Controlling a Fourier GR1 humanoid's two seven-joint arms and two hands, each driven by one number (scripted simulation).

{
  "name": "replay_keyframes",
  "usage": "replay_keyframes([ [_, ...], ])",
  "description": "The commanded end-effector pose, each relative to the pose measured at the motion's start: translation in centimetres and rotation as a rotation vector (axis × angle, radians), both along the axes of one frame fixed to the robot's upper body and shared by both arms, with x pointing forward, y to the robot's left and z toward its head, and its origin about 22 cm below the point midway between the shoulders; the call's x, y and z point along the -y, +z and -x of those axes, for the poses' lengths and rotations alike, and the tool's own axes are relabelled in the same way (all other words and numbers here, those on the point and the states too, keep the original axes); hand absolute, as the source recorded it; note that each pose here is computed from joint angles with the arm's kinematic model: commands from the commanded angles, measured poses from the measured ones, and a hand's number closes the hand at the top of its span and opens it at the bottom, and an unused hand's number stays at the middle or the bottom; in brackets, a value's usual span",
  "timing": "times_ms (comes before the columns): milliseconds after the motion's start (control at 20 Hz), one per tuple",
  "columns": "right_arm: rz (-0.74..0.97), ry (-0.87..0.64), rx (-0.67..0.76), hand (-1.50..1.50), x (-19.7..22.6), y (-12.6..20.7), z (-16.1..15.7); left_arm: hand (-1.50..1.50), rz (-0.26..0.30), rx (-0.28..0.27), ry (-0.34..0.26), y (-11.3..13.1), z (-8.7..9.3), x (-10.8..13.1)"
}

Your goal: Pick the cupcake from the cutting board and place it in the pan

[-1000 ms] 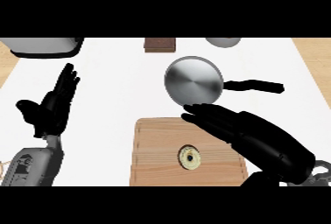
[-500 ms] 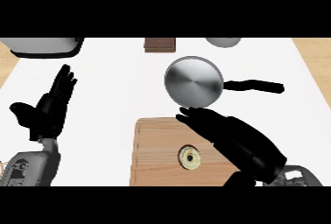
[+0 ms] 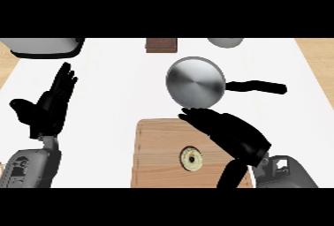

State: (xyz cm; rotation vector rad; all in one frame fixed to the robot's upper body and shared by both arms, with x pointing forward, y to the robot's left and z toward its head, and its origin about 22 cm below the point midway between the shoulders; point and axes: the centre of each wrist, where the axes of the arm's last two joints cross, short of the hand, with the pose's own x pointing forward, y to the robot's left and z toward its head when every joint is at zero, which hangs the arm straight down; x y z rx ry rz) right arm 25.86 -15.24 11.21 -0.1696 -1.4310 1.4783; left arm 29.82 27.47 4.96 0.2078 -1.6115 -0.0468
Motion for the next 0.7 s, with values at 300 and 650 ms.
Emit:
replay_keyframes([
  [300,0.078,0.077,-0.02,-1.5,-1.3,-3.3,1.1,0.0,-0.005,0.017,-0.009,-0.1,0.2,0.1],
  [650,0.256,0.05,0.029,-1.5,-4.7,-4.1,0.6,0.0,0.003,0.004,-0.001,-0.5,0.1,0.3],
])
